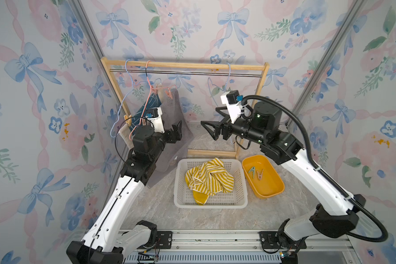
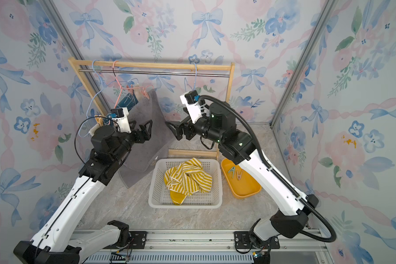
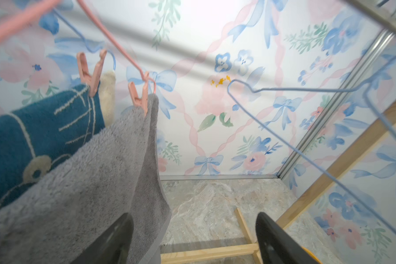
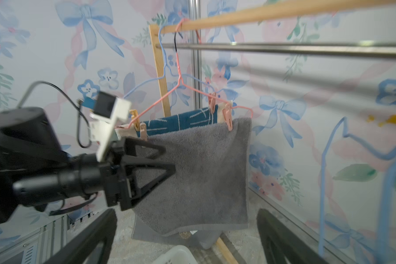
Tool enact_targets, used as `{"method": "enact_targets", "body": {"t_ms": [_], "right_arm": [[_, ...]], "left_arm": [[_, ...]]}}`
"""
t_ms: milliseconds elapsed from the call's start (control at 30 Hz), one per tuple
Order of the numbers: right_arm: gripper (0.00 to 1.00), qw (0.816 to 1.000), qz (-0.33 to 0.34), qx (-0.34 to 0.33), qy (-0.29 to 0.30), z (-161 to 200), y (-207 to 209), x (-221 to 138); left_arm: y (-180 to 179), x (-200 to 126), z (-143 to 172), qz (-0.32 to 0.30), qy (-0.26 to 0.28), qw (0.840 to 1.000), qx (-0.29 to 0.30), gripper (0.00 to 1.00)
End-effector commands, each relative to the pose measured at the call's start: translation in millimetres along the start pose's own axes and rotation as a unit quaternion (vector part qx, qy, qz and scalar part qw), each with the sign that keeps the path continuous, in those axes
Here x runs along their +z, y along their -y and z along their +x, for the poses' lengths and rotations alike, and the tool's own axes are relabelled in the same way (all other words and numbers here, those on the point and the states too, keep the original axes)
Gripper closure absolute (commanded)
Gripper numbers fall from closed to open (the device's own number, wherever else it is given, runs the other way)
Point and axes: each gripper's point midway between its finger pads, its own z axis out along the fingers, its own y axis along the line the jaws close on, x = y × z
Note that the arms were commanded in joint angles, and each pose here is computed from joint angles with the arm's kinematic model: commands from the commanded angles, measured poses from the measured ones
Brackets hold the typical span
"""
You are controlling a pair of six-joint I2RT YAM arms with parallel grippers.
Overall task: Remove the clothespins securing towels to the hanger
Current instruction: Place the hanger on the clothesline, then pick up the hanger from the clothesline.
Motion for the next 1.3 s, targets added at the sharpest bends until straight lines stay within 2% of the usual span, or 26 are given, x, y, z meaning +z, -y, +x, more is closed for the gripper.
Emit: {"method": "enact_targets", "body": {"t_ms": [0, 100, 267, 367, 500, 633, 700, 1033, 1167, 1267], "right_arm": [[0.02, 0.998, -0.007, 0.026, -0.057, 39.8, 2.7, 28.7], [0.01, 0.996, 0.002, 0.042, -0.082, 63.4, 12.9, 48.9], [0.0, 0.991, 0.028, 0.066, -0.109, 90.0, 36.9, 62.9], [0.0, 0.989, 0.039, 0.088, -0.115, 104.4, 53.4, 67.2], [0.01, 0.986, 0.05, 0.087, -0.13, 121.4, 61.6, 71.3], [0.01, 0.985, 0.039, 0.091, -0.139, 134.9, 59.2, 76.0], [0.01, 0.985, 0.035, 0.089, -0.143, 138.7, 58.6, 76.7], [0.02, 0.985, 0.002, 0.096, -0.141, 146.7, 50.9, 75.9], [0.03, 0.986, -0.005, 0.102, -0.135, 148.8, 48.5, 74.5], [0.03, 0.986, -0.01, 0.108, -0.13, 151.3, 48.1, 73.6]], "left_arm": [[21.7, -24.5, -30.6, 0.034, 0.032, 0.999, 0.022, 0.15], [31.7, -37.2, -46.4, 0.045, 0.047, 0.997, 0.03, 0.15], [43.1, -56.7, -87.2, 0.054, 0.094, 0.993, 0.042, 0.15], [36.8, -57.1, -109.9, 0.018, 0.105, 0.992, 0.065, 0.15], [18.1, -46.2, -125.0, -0.053, 0.084, 0.99, 0.103, 0.16], [-10.5, -34.9, -126.9, -0.122, 0.05, 0.982, 0.138, 0.18], [-23.0, -31.2, -126.2, -0.138, 0.04, 0.979, 0.144, 0.19], [-71.7, 5.8, -105.1, -0.138, -0.013, 0.981, 0.132, 0.22], [-74.0, 19.7, -98.9, -0.121, -0.027, 0.983, 0.139, 0.26], [-77.6, 27.3, -94.1, -0.113, -0.037, 0.983, 0.142, 0.34]]}}
